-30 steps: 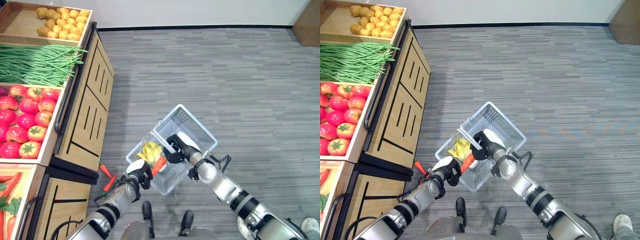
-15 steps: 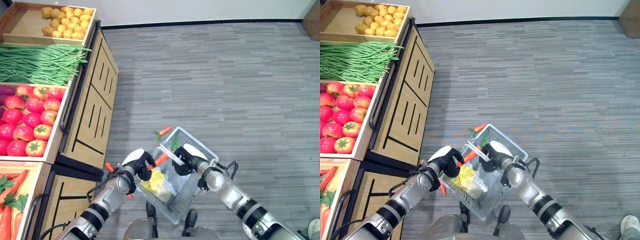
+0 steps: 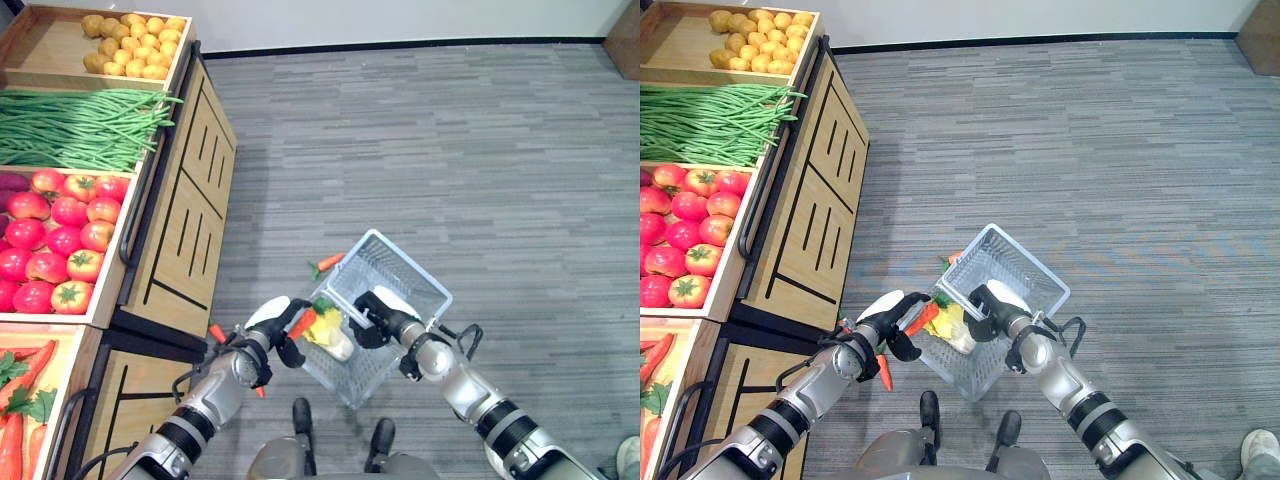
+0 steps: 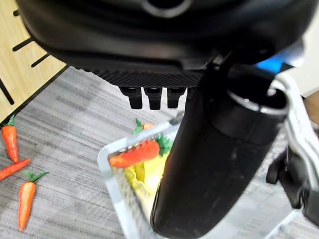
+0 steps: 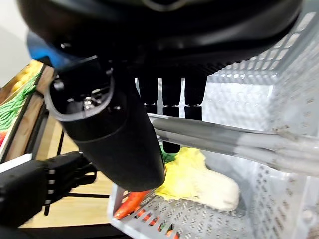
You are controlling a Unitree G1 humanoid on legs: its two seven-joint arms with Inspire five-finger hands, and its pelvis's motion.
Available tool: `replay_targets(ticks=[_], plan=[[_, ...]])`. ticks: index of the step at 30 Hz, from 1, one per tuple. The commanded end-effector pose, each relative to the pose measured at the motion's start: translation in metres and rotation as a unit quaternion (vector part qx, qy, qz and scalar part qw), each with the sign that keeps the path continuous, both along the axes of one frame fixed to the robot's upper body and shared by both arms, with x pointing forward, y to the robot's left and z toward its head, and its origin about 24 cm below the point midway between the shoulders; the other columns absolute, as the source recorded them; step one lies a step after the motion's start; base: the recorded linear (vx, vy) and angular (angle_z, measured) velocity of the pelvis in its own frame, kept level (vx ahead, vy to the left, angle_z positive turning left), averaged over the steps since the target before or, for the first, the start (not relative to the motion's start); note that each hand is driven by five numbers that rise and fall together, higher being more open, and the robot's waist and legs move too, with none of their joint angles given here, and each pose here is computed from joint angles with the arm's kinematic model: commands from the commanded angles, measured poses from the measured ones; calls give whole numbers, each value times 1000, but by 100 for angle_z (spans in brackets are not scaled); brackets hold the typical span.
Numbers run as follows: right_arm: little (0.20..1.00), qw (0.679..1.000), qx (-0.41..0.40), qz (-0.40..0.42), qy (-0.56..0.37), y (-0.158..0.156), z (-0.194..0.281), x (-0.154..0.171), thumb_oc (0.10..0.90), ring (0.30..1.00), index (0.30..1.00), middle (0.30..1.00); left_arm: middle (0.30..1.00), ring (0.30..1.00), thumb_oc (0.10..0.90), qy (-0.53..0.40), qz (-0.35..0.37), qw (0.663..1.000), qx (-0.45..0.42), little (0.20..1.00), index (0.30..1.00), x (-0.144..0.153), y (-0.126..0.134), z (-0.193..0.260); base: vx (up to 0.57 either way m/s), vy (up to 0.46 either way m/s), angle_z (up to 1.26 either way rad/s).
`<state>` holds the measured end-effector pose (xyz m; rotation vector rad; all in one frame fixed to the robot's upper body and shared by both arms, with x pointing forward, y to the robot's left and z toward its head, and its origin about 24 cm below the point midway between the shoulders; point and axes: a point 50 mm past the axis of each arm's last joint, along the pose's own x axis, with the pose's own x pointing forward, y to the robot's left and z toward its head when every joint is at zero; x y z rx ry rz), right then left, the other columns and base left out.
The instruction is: Get the vegetables into the basket
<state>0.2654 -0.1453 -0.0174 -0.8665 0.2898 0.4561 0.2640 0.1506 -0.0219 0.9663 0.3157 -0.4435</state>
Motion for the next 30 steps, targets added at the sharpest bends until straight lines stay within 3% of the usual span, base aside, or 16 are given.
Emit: replay_targets(ticks=[1,2,4,6,7,11,12,14,15,16,19,22,26,30], plan=[[300,992,62,39,-104,31,38,19,400,300,300,300,1000,1000,900,-85,-8,996,1,1000,1000,27,4,36,0,0,0],[300,992,62,39,-104,31,38,19,400,300,300,300,1000,1000,900,-85,-8,996,1,1000,1000,27,4,36,0,0,0],[300,995,42,-13,-91,8,28,20,400,300,300,300,1000,1000,900,-40,31,997,54,1000,1000,15,33,11,0,0,0],[300,996,29,-32,-78,-1,18,16,400,300,300,300,1000,1000,900,-13,30,998,51,1000,1000,7,34,-1,12,-19,0],[300,995,6,-83,-51,-25,0,7,400,300,300,300,1000,1000,900,33,58,996,68,1000,1000,-9,49,-23,0,0,0],[300,991,-17,-130,-18,-52,-16,-6,400,300,300,300,1000,1000,900,85,75,989,97,1000,1000,-31,65,-46,7,-49,4],[300,989,-36,-146,2,-60,-31,-14,400,300,300,300,1000,1000,900,80,80,981,155,1000,1000,-33,65,-60,-4,-38,3],[300,986,-37,-162,7,-68,-33,-17,400,300,300,300,1000,1000,900,84,70,986,124,1000,1000,-28,51,-59,-10,-46,2],[300,984,-33,-173,25,-70,-39,-20,400,300,300,300,1000,1000,900,177,95,971,131,1000,1000,-54,57,-88,-41,-82,-8],[300,976,-54,-204,49,-92,-45,-31,400,300,300,300,1000,1000,900,176,181,960,118,1000,1000,-64,83,-90,-48,-80,-12],[300,969,-54,-229,73,-102,-54,-43,400,300,300,300,1000,1000,900,188,232,950,92,1000,1000,-75,93,-94,-28,-54,-1],[300,946,-63,-286,138,-122,-78,-78,400,300,300,300,1000,1000,900,231,323,916,49,1000,1000,-109,108,-108,-13,-41,5],[300,925,-84,-311,201,-129,-99,-108,400,300,300,300,1000,1000,900,281,368,886,33,1000,1000,-138,110,-122,-8,-20,3],[300,906,-86,-331,250,-129,-113,-130,400,300,300,300,1000,1000,900,306,372,875,43,1000,1000,-150,110,-127,0,0,0]])
